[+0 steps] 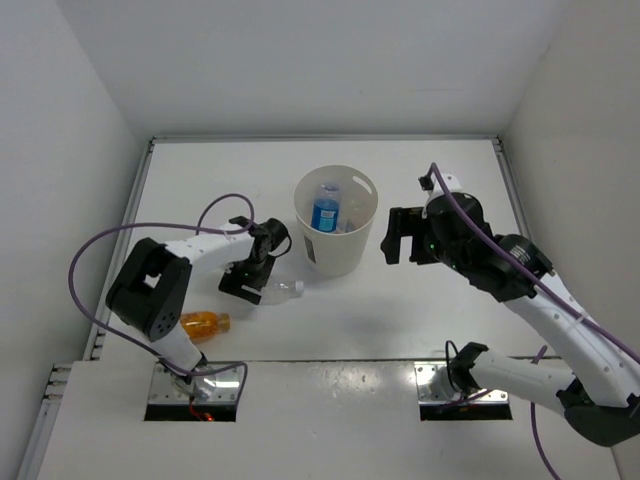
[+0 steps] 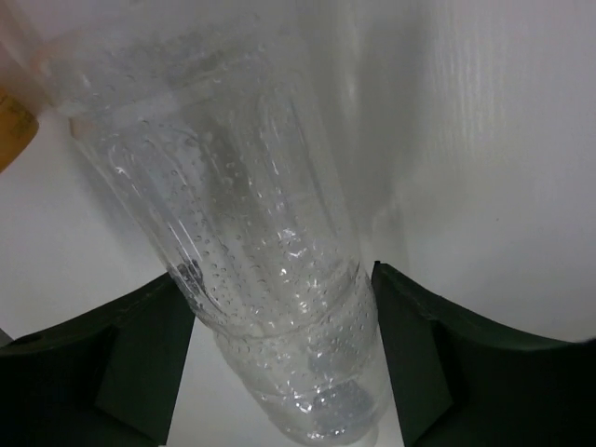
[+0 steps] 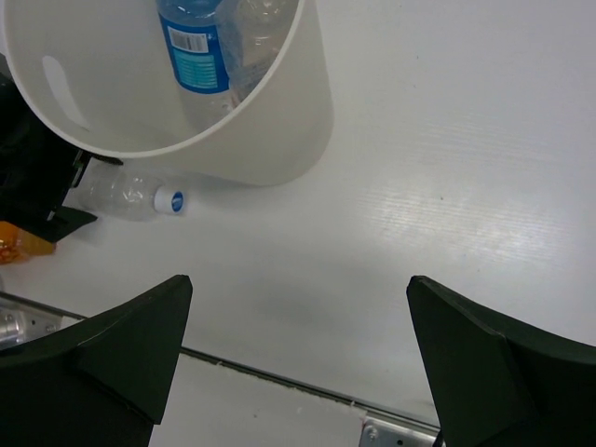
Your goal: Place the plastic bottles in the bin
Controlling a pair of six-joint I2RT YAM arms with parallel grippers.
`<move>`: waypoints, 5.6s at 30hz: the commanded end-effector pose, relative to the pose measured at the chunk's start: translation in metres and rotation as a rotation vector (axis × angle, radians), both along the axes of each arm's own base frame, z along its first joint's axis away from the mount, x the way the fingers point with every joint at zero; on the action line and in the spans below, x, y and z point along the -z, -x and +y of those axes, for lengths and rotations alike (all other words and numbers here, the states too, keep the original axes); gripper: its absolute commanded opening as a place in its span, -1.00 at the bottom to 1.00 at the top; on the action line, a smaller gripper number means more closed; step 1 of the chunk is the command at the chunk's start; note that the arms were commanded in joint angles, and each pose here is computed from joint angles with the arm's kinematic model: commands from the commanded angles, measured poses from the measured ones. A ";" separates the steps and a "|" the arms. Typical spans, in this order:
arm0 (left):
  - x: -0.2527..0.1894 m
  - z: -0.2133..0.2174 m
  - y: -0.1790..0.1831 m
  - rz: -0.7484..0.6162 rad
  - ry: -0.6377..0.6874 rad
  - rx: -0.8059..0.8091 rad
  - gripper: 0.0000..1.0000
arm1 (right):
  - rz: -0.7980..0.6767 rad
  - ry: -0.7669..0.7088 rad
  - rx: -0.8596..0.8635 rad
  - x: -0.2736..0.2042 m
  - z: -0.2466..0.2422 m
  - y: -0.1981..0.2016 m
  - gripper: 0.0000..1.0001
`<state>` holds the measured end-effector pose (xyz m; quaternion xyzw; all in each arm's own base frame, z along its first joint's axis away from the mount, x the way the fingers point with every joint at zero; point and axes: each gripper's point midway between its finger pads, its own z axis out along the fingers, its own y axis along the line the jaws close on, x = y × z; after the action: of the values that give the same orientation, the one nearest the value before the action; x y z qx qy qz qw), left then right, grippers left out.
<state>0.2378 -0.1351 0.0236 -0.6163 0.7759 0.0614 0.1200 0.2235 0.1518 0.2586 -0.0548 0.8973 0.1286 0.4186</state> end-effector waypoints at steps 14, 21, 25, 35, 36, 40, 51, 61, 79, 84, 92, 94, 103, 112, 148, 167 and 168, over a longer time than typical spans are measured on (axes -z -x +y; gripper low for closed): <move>-0.097 0.088 -0.116 -0.375 -0.308 0.024 -0.05 | -0.001 -0.019 0.046 -0.001 -0.008 0.005 1.00; -0.272 0.105 -0.192 -0.710 -0.570 0.120 -0.05 | 0.012 -0.044 0.056 0.002 -0.011 0.012 1.00; -0.356 0.064 -0.201 -0.915 -0.648 0.243 -0.05 | 0.025 -0.052 0.069 0.008 -0.012 0.014 1.00; -0.416 -0.074 -0.156 -1.229 -0.677 0.651 0.02 | 0.031 -0.077 0.088 0.010 -0.014 0.018 1.00; -0.409 -0.083 -0.152 -1.228 -0.678 0.684 0.02 | 0.041 -0.076 0.094 0.014 -0.014 0.019 1.00; -0.398 -0.129 -0.128 -1.261 -0.670 0.846 0.04 | 0.056 -0.094 0.114 0.019 -0.017 0.023 1.00; -0.327 -0.177 -0.112 -1.191 -0.680 1.037 0.70 | 0.061 -0.110 0.155 0.023 -0.027 0.033 1.00; -0.356 -0.149 -0.130 -1.126 -0.847 0.896 1.00 | 0.062 -0.110 0.141 0.028 -0.019 0.026 1.00; -0.108 0.161 -0.046 -0.376 -0.201 -0.315 1.00 | 0.094 -0.099 0.087 0.045 0.002 0.013 1.00; -0.079 0.153 -0.010 -0.226 -0.144 -0.317 1.00 | 0.121 -0.084 0.082 0.053 0.002 0.016 1.00; -0.071 0.155 0.023 -0.008 -0.175 -0.312 0.81 | 0.157 -0.050 0.086 0.067 -0.003 0.022 1.00; -0.071 0.155 0.026 0.006 -0.179 -0.298 0.83 | 0.171 -0.037 0.087 0.073 -0.004 0.022 1.00; -0.071 0.133 0.039 0.032 -0.098 -0.281 0.97 | 0.234 0.010 0.056 0.095 -0.002 0.027 1.00; -0.053 0.124 0.065 0.083 -0.081 -0.286 1.00 | 0.264 0.073 0.016 0.103 0.003 0.022 1.00; -0.160 0.138 -0.109 -0.315 -0.337 -0.026 -0.61 | 0.293 0.082 0.095 0.112 -0.025 0.044 1.00; -0.413 -0.138 -0.138 -1.564 -0.454 1.062 -0.53 | 0.302 -0.067 0.251 0.107 -0.043 0.072 1.00; -0.414 -0.146 -0.136 -1.569 -0.455 1.082 -0.53 | 0.300 -0.069 0.251 0.106 -0.045 0.073 1.00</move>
<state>0.3857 -0.2531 0.3798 -0.0774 0.6993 -0.2307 0.6722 0.1514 0.1110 0.1508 0.0612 0.9490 0.1092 0.2895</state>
